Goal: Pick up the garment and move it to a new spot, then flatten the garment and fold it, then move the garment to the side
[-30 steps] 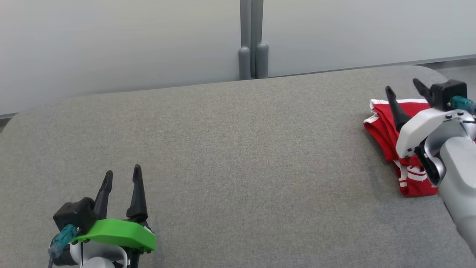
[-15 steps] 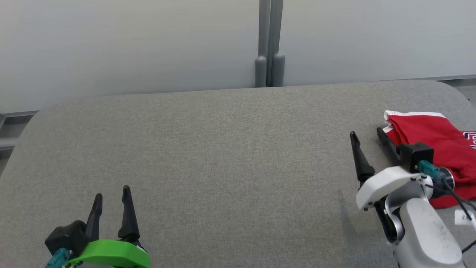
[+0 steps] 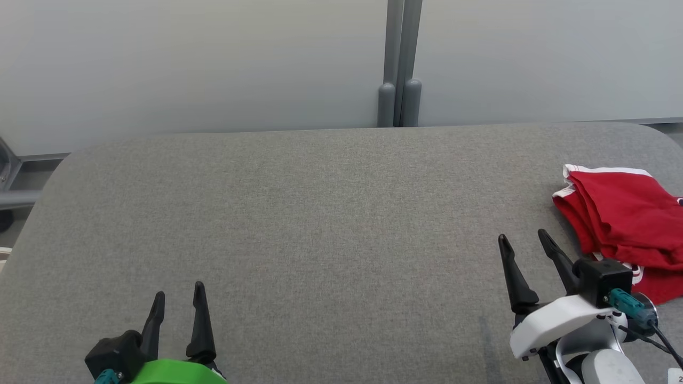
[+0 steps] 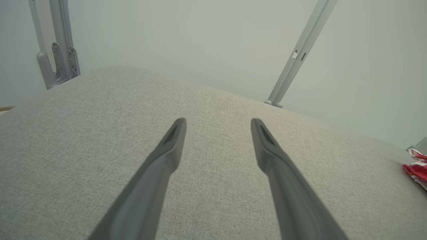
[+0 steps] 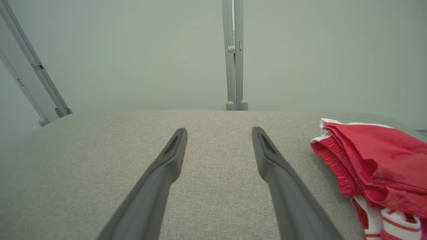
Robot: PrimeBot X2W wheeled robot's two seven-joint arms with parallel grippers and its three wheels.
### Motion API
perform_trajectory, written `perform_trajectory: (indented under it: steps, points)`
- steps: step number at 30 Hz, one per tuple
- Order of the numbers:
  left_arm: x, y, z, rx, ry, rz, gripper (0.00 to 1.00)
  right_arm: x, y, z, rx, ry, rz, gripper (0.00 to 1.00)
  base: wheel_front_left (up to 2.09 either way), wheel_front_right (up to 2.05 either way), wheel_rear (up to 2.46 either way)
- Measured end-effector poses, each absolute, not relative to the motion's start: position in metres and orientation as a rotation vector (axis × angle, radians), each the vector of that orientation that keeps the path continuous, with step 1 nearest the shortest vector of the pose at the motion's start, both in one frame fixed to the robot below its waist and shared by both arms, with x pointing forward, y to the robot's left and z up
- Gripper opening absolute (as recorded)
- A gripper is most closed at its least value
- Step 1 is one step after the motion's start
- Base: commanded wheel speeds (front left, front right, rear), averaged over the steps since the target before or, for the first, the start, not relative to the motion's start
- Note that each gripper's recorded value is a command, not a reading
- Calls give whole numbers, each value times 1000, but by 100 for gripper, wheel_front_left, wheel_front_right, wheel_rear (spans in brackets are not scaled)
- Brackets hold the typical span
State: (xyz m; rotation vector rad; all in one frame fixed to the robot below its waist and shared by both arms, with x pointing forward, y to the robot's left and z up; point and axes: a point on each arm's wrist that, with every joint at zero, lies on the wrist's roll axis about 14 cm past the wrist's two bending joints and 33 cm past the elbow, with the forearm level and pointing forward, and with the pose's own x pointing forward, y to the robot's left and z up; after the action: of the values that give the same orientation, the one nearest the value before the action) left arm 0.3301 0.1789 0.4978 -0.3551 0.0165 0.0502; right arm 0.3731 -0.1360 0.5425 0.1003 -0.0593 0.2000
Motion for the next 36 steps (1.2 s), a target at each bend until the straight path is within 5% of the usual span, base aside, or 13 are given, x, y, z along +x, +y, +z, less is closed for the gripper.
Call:
perform_trajectory:
  steps: [33, 34, 36]
  points:
    - [323, 167, 497, -311, 26, -16, 100, 359, -140, 541, 111, -42, 191, 100, 0, 0, 0]
    - [323, 167, 497, -307, 26, -17, 0, 359, -140, 540, 111, -40, 191, 0, 0, 0, 0]
    - [322, 165, 491, -308, 45, -16, 0, 357, -139, 532, 115, -17, 190, 0, 0, 0, 0]
